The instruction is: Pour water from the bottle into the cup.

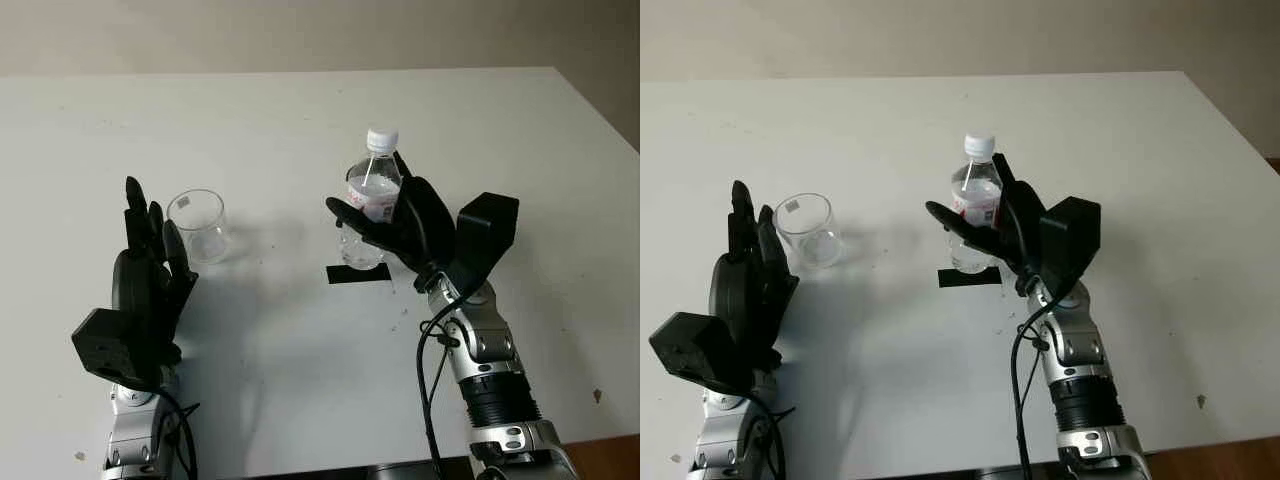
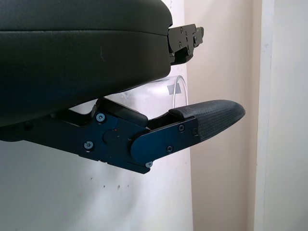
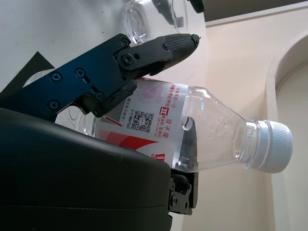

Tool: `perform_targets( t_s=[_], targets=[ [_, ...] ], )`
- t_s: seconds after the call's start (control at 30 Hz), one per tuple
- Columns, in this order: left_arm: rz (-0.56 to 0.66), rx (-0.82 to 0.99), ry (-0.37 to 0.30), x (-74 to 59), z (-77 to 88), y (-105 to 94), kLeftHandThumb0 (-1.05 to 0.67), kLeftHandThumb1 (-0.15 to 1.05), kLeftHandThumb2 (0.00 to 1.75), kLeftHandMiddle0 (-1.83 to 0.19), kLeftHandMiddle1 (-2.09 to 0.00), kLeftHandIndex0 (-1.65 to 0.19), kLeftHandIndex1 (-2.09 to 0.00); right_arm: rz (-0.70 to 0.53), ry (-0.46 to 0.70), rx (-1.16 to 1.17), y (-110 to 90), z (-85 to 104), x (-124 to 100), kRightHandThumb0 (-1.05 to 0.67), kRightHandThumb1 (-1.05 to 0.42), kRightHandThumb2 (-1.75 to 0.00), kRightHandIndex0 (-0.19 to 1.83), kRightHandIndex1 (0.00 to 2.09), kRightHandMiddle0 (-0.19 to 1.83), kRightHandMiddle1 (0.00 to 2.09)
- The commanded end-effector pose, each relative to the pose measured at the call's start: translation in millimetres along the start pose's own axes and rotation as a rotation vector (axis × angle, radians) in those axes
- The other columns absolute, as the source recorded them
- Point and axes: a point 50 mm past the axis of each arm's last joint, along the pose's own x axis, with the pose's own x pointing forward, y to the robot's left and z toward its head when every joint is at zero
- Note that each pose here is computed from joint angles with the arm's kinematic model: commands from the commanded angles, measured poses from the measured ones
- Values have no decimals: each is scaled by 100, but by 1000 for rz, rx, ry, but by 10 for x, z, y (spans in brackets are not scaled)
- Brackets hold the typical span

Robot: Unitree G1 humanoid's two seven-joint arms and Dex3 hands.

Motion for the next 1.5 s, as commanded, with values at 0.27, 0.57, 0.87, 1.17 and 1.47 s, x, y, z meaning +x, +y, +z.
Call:
perform_targets(
  t_s=[0.27, 0.57, 0.87, 1.17, 1.47],
  targets=[
    [-1, 7, -11, -16, 13, 27, -78, 105, 73, 19, -23, 15, 0, -15, 6, -16, -10, -42, -38, -23, -105, -40, 111, 209, -19, 209],
    [6, 14, -10, -13, 17, 30, -78, 105, 74, 19, -28, 12, 0, -19, 28, -19, -19, -136, -88, -26, -105, -39, 113, 209, -19, 209],
    [3, 13, -15, -15, 22, 37, -77, 105, 75, 19, -27, 14, 0, -12, 43, -7, -6, -217, -126, -27, -105, -37, 82, 209, -19, 209],
    [-3, 11, -15, -16, 15, 45, -78, 105, 74, 19, -25, 14, 0, 71, 16, -58, -22, -266, -173, -45, -105, -12, 2, 209, -2, 209],
    [1, 22, -15, -13, 21, 49, -78, 105, 74, 19, -28, 13, 0, 153, -5, -170, -61, -292, -240, -59, -101, -5, 2, 59, -13, 86]
  ],
)
